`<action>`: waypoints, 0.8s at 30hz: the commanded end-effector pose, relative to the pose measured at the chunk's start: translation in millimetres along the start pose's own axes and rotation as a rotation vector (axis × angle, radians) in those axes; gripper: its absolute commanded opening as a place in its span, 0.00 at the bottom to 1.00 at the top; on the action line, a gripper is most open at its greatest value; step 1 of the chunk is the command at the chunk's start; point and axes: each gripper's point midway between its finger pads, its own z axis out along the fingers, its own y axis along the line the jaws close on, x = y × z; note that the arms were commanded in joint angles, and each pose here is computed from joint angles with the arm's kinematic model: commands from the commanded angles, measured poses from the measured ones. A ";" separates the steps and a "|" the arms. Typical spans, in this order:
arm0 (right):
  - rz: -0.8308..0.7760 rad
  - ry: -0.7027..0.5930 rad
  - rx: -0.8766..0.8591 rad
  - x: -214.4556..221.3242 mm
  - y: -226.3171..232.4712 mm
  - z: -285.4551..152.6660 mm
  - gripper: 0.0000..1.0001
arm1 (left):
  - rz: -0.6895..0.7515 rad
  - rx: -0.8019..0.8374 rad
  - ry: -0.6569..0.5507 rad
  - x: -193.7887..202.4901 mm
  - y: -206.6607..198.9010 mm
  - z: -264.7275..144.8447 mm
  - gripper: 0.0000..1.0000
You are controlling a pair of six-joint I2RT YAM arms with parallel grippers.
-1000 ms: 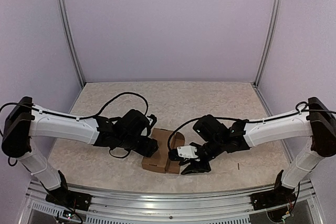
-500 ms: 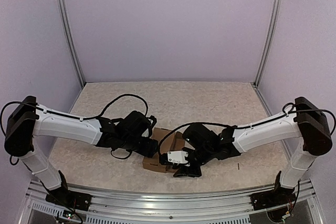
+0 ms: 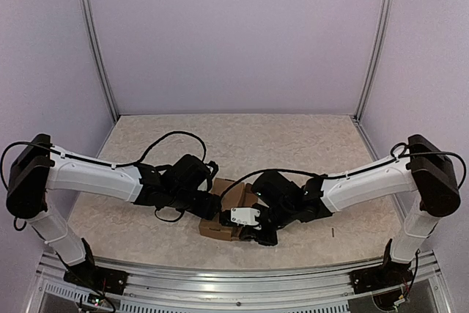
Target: Fold the paper box
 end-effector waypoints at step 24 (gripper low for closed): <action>0.076 0.018 0.015 7.6 -13.9 3.8 0.00 | 0.016 -0.039 0.042 15.2 11.5 7.3 0.69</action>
